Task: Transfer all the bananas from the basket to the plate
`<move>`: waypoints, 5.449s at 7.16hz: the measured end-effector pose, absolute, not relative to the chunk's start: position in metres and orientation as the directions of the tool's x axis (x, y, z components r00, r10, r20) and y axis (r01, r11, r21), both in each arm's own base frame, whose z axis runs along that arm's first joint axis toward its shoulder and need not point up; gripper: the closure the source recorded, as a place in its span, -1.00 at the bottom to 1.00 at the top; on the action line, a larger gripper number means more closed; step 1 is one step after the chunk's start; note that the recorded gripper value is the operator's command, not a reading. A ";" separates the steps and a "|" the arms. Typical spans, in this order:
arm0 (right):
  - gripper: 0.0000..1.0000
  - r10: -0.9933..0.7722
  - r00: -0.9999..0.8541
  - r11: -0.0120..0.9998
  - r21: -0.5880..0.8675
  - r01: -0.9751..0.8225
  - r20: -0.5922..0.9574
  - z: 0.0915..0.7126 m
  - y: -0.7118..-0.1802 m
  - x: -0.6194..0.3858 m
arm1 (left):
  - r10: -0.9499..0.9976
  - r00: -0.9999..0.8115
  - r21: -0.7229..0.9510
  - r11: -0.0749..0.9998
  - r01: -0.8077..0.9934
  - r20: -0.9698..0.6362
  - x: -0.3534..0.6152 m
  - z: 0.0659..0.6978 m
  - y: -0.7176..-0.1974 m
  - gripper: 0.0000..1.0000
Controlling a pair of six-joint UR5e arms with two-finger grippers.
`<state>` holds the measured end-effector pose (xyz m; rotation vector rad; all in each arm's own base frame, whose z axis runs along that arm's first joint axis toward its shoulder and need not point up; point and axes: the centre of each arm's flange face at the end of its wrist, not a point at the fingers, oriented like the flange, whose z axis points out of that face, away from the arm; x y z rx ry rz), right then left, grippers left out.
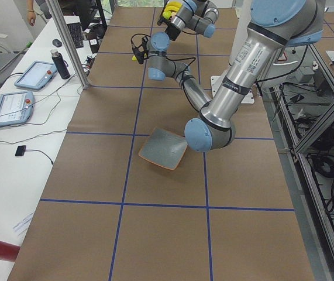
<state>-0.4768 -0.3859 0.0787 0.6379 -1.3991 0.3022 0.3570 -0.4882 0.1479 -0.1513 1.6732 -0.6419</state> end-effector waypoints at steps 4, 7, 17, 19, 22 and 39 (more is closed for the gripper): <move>-1.00 -0.152 0.139 0.825 0.203 -0.527 0.979 0.088 -0.376 -0.455 | -0.452 -0.207 -0.494 0.828 0.266 -0.868 0.356 0.160 -0.491 1.00; -1.00 -0.114 0.204 0.873 0.197 -0.446 0.972 0.145 -0.408 -0.414 | -0.436 -0.120 -0.451 0.833 0.321 -0.892 0.342 0.224 -0.487 1.00; -1.00 -0.279 0.655 0.922 0.386 -0.021 0.702 0.361 -0.491 -0.230 | -0.117 0.535 0.080 0.940 0.331 -0.837 0.223 0.538 -0.419 -0.99; -1.00 -0.344 0.658 0.912 0.405 0.064 0.670 0.401 -0.485 -0.193 | -0.083 0.546 0.107 0.945 0.308 -0.834 0.225 0.540 -0.418 -1.00; -1.00 -0.409 0.665 0.896 0.413 0.162 0.625 0.465 -0.464 -0.136 | 0.020 0.507 0.155 0.962 0.224 -0.862 0.203 0.520 -0.424 -1.00; -0.93 0.076 0.744 0.996 -0.017 -0.087 0.664 0.804 -0.407 0.123 | 0.334 0.392 0.413 0.901 0.135 -0.857 0.176 0.477 -0.394 -1.00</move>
